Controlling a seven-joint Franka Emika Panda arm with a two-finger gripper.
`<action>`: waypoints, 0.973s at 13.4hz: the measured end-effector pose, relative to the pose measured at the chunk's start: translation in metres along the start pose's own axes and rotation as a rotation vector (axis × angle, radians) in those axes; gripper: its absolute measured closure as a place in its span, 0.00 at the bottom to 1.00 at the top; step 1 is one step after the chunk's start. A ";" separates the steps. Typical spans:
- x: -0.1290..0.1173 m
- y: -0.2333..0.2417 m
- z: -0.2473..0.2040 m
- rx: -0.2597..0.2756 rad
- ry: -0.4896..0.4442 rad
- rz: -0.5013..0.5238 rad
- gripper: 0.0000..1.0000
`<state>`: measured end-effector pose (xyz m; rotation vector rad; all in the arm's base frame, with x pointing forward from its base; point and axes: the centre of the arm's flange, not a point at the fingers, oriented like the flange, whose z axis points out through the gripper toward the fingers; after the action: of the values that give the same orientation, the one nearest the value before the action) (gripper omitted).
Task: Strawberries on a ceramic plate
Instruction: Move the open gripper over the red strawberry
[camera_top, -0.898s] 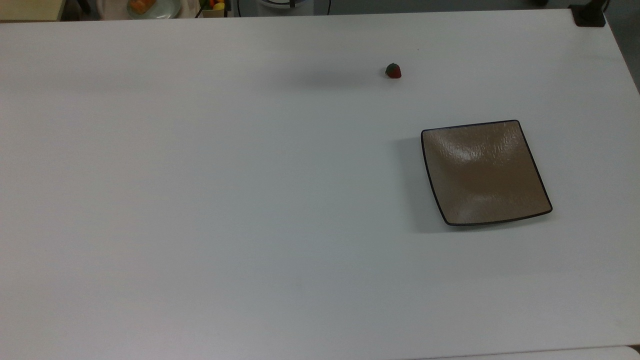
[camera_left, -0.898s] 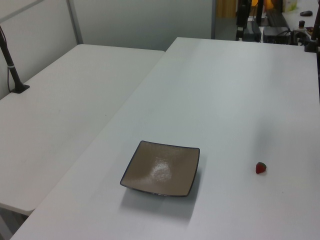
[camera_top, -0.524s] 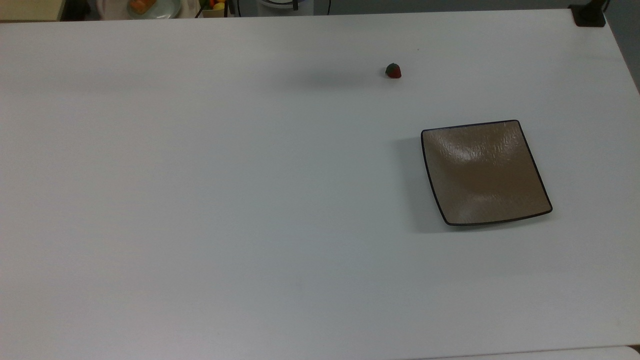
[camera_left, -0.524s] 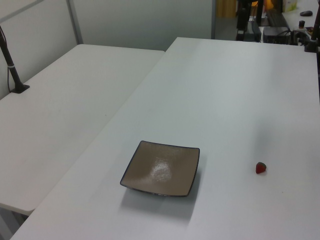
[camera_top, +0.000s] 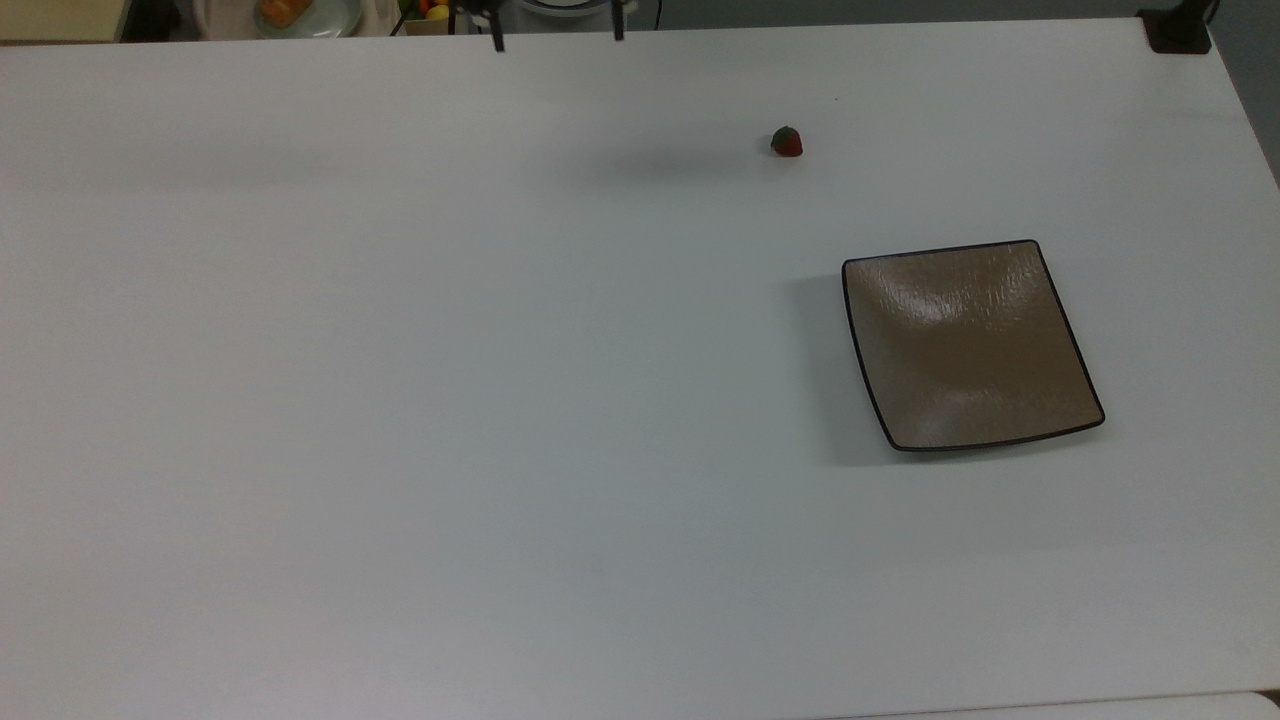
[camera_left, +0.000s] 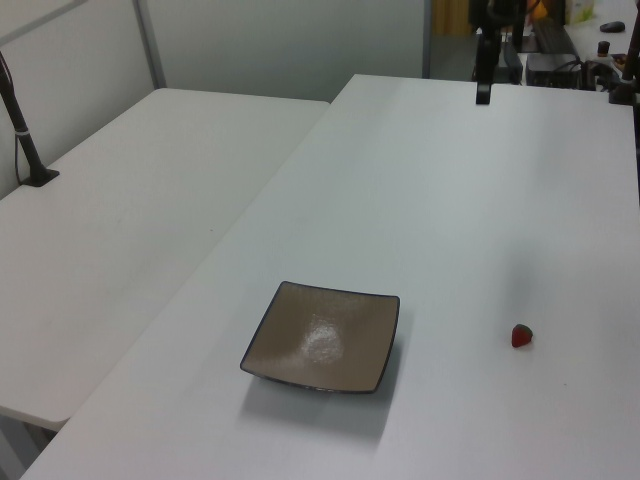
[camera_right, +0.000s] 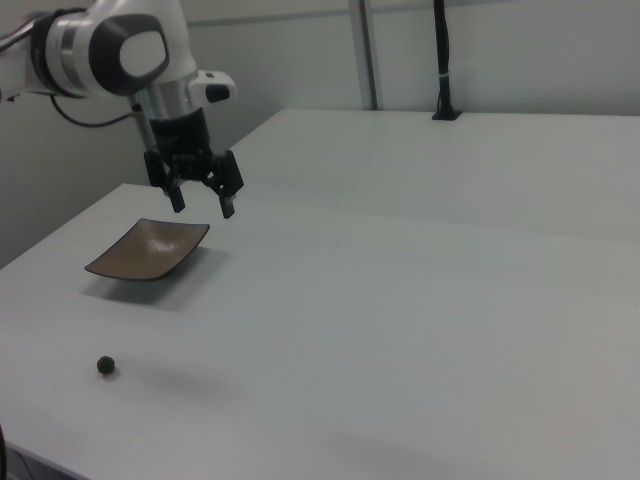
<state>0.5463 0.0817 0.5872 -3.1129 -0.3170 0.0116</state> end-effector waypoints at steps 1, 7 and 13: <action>0.002 -0.007 0.008 0.000 -0.005 -0.013 0.00; -0.011 -0.044 0.079 -0.006 -0.150 -0.081 0.00; -0.042 -0.102 0.152 -0.068 -0.308 -0.215 0.00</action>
<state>0.4830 0.1747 0.4369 -3.1189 -0.6681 0.4905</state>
